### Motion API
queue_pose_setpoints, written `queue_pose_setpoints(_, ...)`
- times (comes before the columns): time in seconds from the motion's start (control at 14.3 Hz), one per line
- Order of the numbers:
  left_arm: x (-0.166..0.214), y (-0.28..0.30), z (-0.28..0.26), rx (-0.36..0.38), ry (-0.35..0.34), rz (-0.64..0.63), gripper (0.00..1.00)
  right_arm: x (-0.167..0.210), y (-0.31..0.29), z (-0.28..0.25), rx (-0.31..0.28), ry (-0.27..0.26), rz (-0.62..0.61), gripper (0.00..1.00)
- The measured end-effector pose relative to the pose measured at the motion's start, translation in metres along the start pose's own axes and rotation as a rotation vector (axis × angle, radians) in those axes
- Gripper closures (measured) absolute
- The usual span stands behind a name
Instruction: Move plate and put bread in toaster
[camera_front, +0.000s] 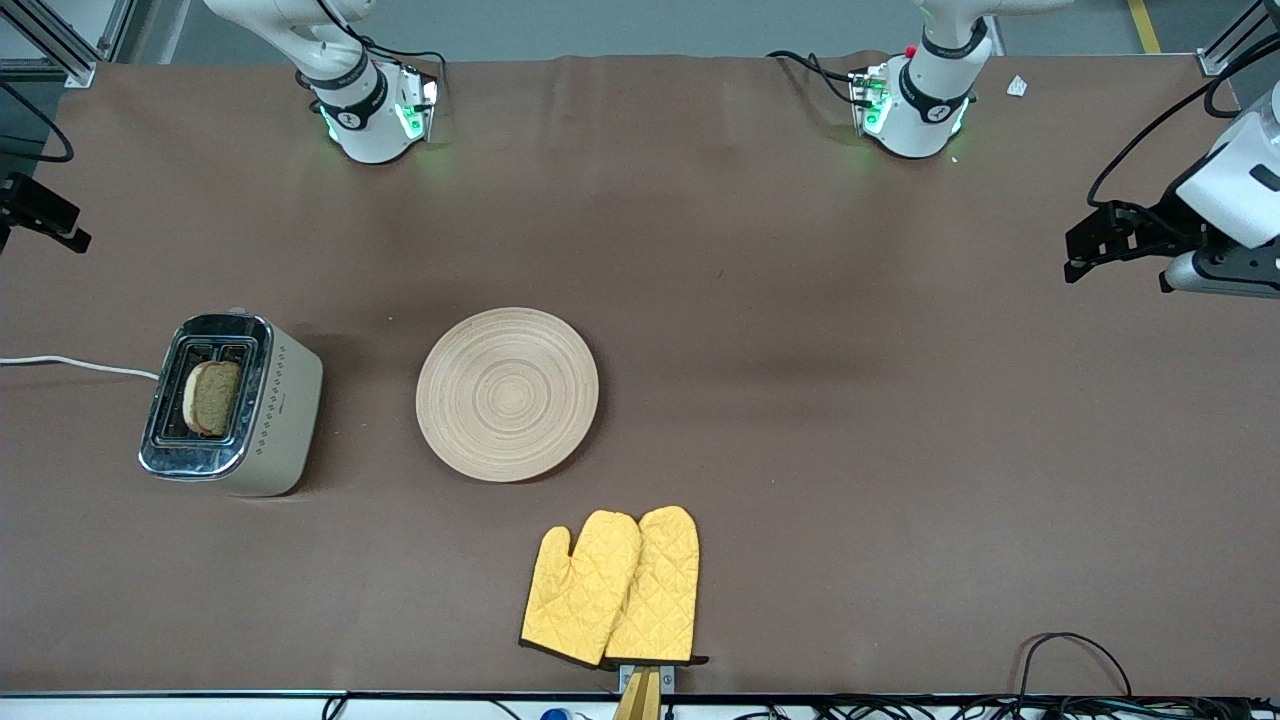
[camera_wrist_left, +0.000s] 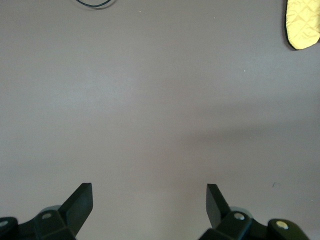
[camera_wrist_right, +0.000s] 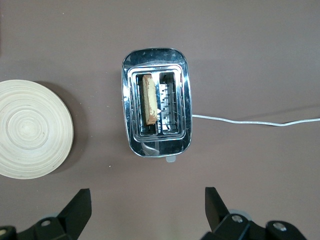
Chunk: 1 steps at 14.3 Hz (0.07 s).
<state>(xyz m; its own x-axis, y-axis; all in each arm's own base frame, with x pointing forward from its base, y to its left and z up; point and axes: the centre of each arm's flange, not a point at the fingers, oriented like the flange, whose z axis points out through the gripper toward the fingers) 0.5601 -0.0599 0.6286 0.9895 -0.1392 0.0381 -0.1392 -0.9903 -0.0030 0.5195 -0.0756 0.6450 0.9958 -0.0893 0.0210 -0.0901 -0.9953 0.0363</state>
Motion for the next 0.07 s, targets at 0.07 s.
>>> queue_pose_setpoints(0.07,0.0006,-0.0003,0.0013,0.002,-0.002,0.0,0.0,0.0002,-0.0004,0.0002,0.0,0.0,-0.001,0.0)
